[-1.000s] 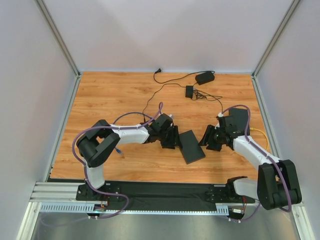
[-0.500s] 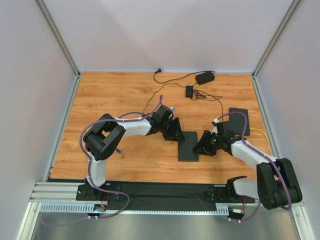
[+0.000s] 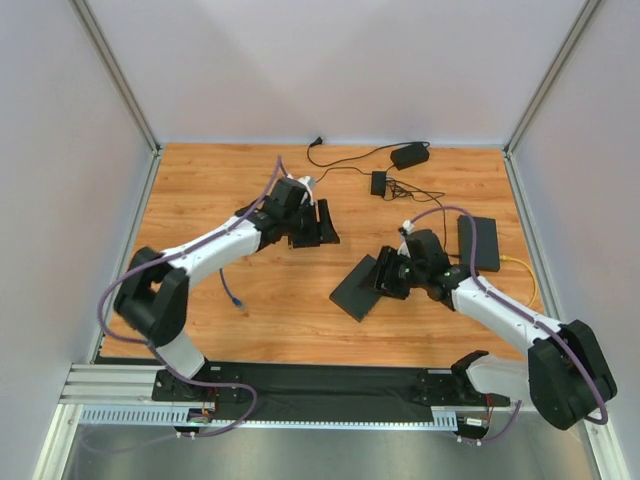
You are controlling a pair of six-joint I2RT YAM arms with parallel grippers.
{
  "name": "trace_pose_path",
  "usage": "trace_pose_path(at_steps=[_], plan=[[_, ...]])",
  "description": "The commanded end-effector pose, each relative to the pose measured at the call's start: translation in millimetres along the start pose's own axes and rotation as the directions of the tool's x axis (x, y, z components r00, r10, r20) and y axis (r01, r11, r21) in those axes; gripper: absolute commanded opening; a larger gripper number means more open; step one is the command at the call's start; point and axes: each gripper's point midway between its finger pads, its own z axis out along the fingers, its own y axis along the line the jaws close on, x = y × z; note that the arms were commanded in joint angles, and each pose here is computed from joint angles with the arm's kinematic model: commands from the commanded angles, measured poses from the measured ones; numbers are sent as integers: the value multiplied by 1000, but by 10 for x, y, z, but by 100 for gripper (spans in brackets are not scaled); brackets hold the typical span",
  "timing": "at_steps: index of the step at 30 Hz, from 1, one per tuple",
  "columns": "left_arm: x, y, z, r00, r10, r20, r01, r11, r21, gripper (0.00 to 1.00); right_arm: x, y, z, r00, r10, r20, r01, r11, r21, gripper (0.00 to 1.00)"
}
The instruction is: Pull the plug from the switch port
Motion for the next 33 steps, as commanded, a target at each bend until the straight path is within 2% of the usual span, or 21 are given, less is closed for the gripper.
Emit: trace_pose_path(at_steps=[1,2,3,4,5,6,7,8,9,10,11,13,16,22,27,33], plan=[[-12,-100,-563,993,95,69,-95,995,-1,69,-477,71,-269,974,-188,127,169,975,143,54],[162,-9,-555,996,82,36,-82,997,2,70,-616,-40,-326,966,-204,158,169,963,211,56],[156,-100,-662,996,56,70,-60,997,53,70,-636,-170,-371,962,-243,127,203,942,266,61],[260,-135,-695,998,38,52,-43,994,97,70,-699,-222,-369,962,-249,112,208,933,292,63],[487,18,-656,1000,7,12,-8,996,92,70,-858,-239,-423,958,-255,130,204,928,311,64],[473,-88,-757,999,-3,53,-5,988,154,70,-900,-266,-431,958,-263,117,214,923,321,66],[568,-94,-771,998,-44,43,36,985,172,70,-915,-305,-373,955,-287,75,251,917,310,67],[759,45,-737,997,-74,19,70,985,158,71,-1022,-285,-379,954,-288,82,252,921,296,67],[855,12,-778,994,-100,35,91,976,197,71,-1025,-331,-310,957,-286,42,263,922,286,68],[762,-85,-843,990,-120,71,100,967,234,71,-1044,-333,-278,957,-287,30,268,922,281,68],[929,-40,-812,991,-126,52,111,966,234,72,-1090,-336,-248,958,-286,28,268,923,276,68],[899,-152,-855,986,-140,95,108,952,287,72,-1165,-343,-115,958,-286,12,273,926,262,68],[1003,-255,-794,987,-150,64,122,938,324,72,-1222,-368,5,962,-272,-4,264,933,245,68],[1147,-302,-479,968,-243,-61,248,895,372,70,-1187,-472,157,969,-243,-36,245,940,236,64],[1214,-272,-193,944,-305,-123,329,866,376,65,-1056,-489,222,975,-214,-67,223,955,195,56],[1314,-150,40,929,-335,-156,369,867,334,62,-885,-523,267,982,-174,-71,183,972,150,53]])
